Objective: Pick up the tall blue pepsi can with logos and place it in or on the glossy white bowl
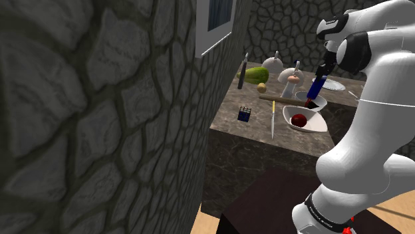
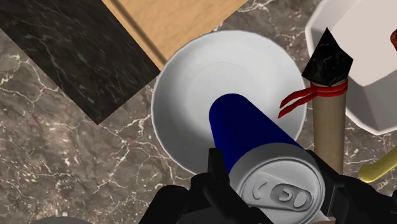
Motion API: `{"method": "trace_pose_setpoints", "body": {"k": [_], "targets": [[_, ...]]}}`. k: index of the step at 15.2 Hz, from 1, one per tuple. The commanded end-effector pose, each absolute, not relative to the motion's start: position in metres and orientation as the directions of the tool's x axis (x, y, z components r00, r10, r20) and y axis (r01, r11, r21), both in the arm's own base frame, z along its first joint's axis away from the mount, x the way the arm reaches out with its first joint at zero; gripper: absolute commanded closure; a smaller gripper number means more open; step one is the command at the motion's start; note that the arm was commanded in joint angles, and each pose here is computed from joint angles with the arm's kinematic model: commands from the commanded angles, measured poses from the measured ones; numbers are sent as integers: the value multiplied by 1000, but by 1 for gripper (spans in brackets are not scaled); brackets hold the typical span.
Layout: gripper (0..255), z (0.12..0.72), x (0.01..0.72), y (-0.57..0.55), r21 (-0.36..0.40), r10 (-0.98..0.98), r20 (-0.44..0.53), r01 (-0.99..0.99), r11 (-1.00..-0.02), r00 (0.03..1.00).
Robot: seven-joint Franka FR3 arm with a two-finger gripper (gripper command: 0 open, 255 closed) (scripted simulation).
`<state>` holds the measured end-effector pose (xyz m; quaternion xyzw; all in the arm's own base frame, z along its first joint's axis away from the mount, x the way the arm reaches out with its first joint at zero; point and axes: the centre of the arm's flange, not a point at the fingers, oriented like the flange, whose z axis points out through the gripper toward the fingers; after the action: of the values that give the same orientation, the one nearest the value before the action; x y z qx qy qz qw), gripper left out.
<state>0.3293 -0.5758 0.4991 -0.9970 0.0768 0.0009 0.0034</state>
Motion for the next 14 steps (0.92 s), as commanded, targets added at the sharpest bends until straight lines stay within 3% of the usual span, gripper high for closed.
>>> {"method": "trace_pose_setpoints", "body": {"k": [1,3,4,9,14], "targets": [[255,499,329,-576,-6,-153,-2,-153,-988,988],[255,499,329,-576,-6,-153,-2,-153,-988,988],[0,499,329,-576,-6,-153,-2,-153,-988,988],[0,499,329,-576,-6,-153,-2,-153,-988,988],[0,549,329,-576,-6,-153,-2,-153,-988,988]]}}
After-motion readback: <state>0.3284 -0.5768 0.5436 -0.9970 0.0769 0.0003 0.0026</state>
